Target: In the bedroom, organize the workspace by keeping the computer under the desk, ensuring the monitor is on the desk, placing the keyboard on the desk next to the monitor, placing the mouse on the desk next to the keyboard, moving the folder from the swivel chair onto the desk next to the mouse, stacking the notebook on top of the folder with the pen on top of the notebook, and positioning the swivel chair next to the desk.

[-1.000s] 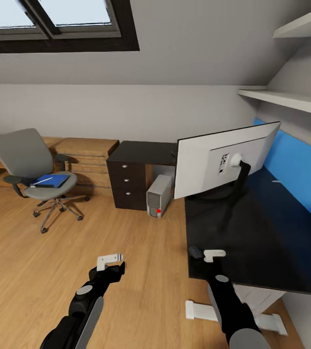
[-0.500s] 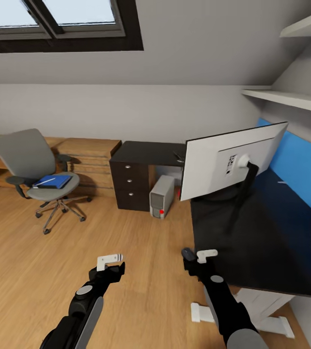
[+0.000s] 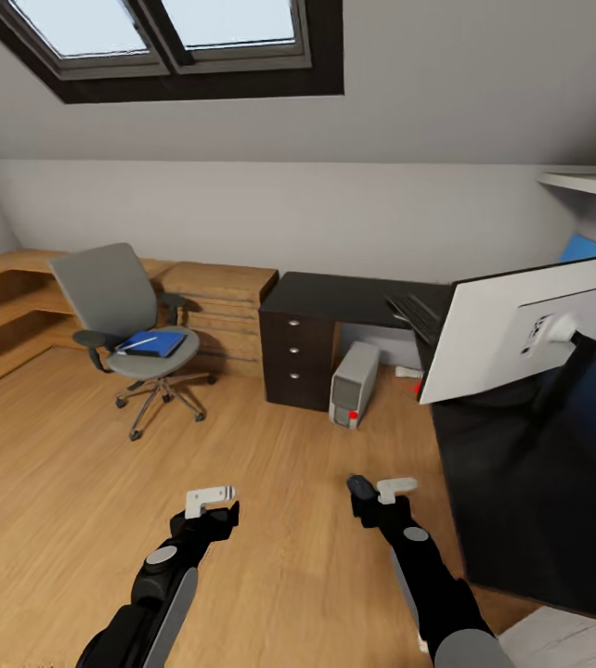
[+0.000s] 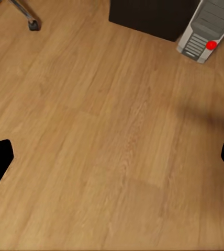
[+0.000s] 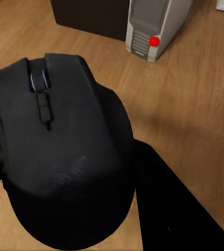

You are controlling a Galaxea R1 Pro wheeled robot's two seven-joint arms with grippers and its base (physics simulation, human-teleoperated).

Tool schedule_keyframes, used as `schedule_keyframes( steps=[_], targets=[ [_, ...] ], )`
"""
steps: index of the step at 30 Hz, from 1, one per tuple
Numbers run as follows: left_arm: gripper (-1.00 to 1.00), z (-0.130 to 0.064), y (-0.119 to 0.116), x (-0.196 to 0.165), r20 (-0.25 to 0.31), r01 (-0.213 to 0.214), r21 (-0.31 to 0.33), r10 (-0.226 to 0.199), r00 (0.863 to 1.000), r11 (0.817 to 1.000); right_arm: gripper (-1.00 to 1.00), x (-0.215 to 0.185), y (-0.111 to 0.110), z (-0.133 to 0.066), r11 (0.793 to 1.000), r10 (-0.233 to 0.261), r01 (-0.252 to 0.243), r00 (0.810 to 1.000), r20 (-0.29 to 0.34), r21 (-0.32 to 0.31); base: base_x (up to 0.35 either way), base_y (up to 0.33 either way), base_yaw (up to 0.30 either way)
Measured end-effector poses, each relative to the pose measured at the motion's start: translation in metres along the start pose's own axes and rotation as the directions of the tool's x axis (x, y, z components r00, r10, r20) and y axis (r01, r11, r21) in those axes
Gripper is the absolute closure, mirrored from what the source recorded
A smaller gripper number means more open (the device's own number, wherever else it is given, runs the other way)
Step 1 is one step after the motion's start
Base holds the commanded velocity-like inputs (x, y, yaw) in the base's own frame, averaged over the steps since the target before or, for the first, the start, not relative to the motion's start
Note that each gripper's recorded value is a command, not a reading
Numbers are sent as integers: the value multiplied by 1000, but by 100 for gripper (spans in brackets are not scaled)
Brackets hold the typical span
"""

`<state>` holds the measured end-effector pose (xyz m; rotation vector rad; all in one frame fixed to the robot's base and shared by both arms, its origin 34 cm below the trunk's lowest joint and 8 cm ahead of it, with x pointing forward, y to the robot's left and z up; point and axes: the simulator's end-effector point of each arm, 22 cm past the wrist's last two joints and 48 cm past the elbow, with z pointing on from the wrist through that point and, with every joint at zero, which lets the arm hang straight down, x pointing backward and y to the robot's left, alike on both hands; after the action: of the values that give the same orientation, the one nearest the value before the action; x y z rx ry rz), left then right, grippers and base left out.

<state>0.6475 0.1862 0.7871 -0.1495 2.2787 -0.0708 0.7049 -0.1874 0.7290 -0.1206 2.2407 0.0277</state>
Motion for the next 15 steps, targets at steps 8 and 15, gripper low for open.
schedule_keyframes(
  steps=[8, 15],
  targets=[
    [-100, 0, 0, 0, 0, 0, 0, 0, 1000, 1000, 100, 0, 0, 0, 1000, 0, 0, 1000, 0, 1, 153, 270, 275],
    [-100, 0, 0, 0, 1, 1, -1, -1, 1000, 1000, 100, -1, 0, 0, 1000, -1, 1, 1000, 2, 2, 248, 237, 235]
  ],
)
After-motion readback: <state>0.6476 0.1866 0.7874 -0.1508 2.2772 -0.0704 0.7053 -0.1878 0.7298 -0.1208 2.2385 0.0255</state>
